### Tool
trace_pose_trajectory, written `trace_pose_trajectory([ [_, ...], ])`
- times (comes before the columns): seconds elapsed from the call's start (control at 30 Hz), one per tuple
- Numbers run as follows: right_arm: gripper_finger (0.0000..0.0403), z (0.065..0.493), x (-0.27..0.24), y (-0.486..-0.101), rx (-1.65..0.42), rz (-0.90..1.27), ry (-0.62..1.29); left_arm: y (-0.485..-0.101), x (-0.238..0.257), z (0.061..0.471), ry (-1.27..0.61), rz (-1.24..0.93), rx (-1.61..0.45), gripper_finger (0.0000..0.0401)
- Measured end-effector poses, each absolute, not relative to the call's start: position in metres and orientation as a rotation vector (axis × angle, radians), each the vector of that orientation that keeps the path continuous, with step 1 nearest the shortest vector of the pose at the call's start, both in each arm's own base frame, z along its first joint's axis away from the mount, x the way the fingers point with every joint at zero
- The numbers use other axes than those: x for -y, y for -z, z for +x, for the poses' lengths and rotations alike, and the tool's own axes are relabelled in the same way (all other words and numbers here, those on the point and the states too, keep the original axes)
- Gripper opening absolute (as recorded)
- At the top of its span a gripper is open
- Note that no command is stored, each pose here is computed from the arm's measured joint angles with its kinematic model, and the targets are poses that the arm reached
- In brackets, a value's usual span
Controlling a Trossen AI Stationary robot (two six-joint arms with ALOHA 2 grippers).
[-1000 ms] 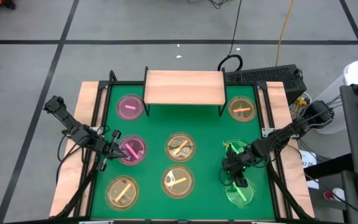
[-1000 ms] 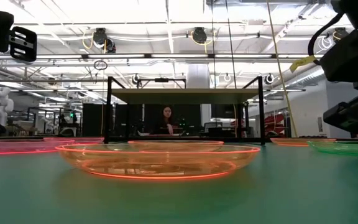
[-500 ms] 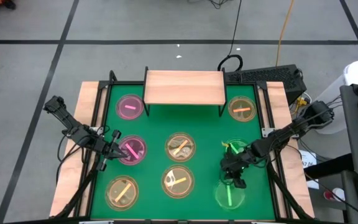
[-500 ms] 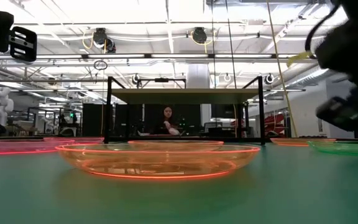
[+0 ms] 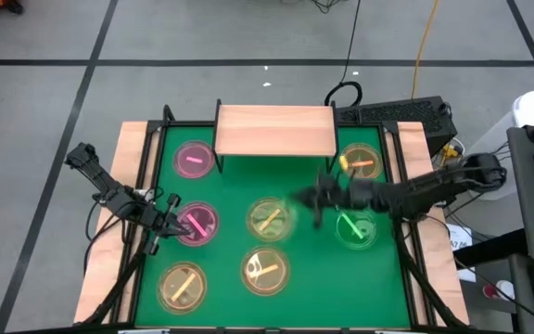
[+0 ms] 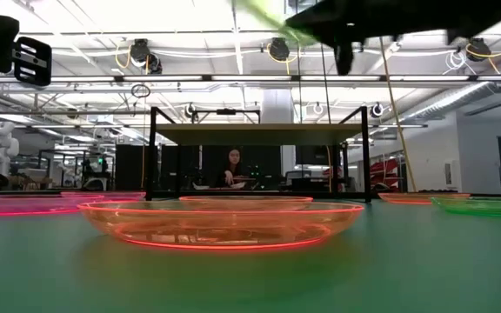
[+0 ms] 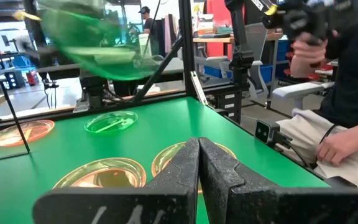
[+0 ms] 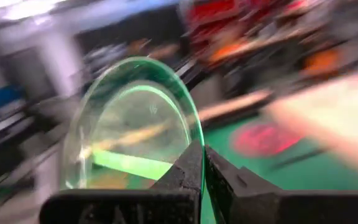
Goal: Place and stack plates onto a shelf
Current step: Put the bottom green plate on the shelf
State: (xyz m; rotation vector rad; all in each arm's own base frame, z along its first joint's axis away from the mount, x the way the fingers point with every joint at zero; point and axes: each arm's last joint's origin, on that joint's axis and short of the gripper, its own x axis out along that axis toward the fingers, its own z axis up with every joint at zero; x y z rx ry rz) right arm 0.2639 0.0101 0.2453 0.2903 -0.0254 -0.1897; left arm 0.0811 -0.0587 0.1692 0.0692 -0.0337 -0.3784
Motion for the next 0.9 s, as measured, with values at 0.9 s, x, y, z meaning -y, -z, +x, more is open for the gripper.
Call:
trace_pose_trajectory([
  [0.9, 0.0002, 0.371, 0.223, -0.225, -0.169, 0.388, 0.527, -0.169, 0.059, 0.081, 0.378, 0.07, 0.033, 0.0015],
])
